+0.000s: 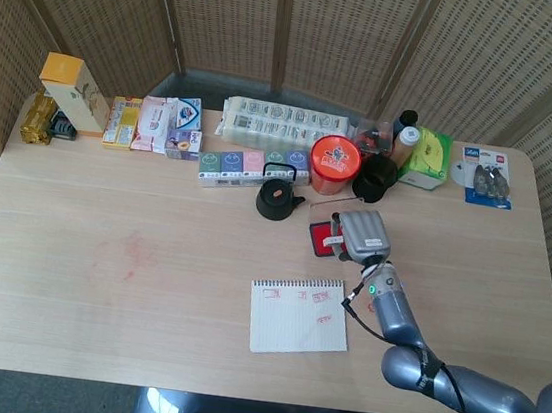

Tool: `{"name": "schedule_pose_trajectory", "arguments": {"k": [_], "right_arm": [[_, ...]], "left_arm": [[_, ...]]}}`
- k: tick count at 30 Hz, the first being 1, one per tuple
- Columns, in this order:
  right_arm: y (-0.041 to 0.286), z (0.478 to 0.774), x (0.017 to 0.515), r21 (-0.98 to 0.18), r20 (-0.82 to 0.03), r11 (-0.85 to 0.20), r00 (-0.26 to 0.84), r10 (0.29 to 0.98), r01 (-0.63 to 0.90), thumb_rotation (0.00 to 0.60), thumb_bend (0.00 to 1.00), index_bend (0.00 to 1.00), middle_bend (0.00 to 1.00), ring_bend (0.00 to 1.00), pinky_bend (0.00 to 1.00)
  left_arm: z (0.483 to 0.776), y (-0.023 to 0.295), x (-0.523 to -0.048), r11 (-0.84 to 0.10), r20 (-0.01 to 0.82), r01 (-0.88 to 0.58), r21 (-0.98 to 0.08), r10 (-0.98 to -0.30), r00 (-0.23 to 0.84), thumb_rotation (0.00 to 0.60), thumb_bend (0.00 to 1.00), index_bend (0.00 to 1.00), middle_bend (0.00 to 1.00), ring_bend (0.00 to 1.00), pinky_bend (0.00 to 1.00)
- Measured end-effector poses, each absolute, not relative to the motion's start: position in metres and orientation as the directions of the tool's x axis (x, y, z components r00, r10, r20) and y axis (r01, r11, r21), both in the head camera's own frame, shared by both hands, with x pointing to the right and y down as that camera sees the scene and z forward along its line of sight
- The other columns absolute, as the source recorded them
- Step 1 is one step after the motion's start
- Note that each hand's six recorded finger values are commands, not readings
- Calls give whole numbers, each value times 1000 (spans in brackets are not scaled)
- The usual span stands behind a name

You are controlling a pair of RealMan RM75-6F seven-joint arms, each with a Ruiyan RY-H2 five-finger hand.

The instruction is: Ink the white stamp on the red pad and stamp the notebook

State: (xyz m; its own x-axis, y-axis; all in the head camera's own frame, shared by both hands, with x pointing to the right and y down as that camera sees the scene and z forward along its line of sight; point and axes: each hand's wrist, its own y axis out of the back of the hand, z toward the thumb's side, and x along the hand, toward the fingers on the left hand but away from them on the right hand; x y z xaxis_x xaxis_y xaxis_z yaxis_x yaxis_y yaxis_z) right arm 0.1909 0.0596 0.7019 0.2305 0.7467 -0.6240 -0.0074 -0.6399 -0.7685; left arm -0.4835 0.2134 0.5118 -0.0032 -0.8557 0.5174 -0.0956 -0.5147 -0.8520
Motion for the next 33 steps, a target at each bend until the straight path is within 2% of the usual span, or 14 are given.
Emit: {"name": "schedule_pose_trajectory", "arguments": {"k": [13,22,27,33], "right_arm": [[54,753,189,-726,-686,-685,130,716,-57,600,440,639,1000,1000,1000],[62,775,185,-704,-710,-707,119,694,-69,600,441,642,1000,1000,1000],[63,771,181,-716,-696,-695,130,706,-66,600,442,642,1000,1000,1000],[62,745,172,-754,-654,-655,175,736,-60,600,445,642,1000,1000,1000]], "left_arm": [[517,210,-490,-528,534,-106,-842,-845,-25,600,0,0,0,0,3],[521,209,-491,-539,545,-110,-835,-838,-31,600,0,0,0,0,3],[521,209,-491,-541,547,-114,-833,-837,-25,600,0,0,0,0,3],[521,211,-487,-544,549,-113,-831,-836,-9,600,0,0,0,0,3]]}}
